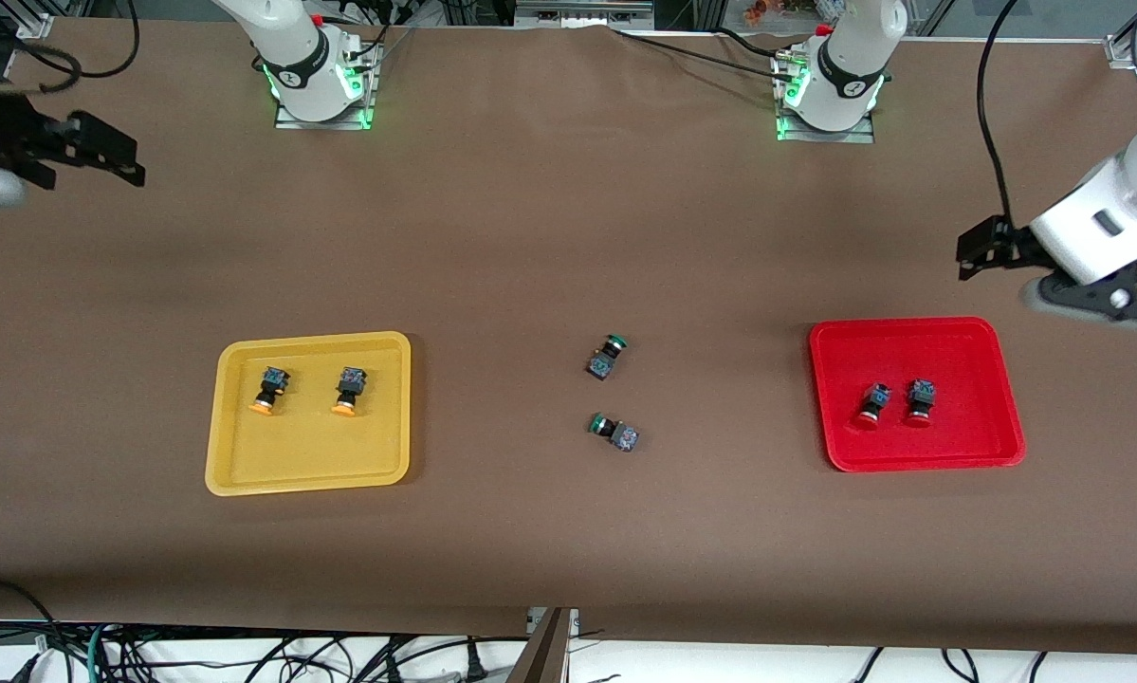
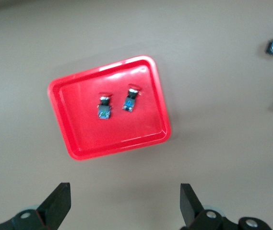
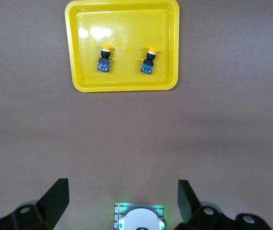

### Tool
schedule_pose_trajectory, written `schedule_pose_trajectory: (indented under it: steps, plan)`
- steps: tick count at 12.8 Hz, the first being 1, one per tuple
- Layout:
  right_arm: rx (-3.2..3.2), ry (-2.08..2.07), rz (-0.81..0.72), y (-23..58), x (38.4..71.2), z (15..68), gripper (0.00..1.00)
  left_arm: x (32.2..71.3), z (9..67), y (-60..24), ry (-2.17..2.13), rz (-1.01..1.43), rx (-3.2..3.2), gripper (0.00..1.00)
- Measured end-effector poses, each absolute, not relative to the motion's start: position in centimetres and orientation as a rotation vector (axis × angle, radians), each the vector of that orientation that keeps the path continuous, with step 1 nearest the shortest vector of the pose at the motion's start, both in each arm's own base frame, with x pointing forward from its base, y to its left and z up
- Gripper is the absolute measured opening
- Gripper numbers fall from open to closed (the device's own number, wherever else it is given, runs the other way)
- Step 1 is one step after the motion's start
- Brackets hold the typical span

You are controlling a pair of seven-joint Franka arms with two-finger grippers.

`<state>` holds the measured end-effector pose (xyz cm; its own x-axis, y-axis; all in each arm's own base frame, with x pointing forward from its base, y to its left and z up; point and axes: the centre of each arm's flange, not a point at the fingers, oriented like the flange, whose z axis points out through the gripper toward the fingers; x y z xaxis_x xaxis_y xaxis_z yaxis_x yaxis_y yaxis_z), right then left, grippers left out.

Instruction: Place red and yellow buttons in trays

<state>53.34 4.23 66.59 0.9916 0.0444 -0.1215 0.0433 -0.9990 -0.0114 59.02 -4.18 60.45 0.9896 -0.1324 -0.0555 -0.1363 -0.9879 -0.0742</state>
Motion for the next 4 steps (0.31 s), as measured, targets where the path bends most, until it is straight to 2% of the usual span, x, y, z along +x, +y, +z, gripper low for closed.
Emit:
schedule_pose_trajectory:
  steps: [2,4]
  plan:
    - [-3.125,-0.074,0.235,4.4,53.2,65.8,1.00,57.1,58.8,-2.8,0.114,-0.048,-3.073,1.00]
    - [-3.125,-0.074,0.266,4.4,53.7,64.8,1.00,55.0,57.3,-2.4,0.084,-0.012,-3.093,1.00]
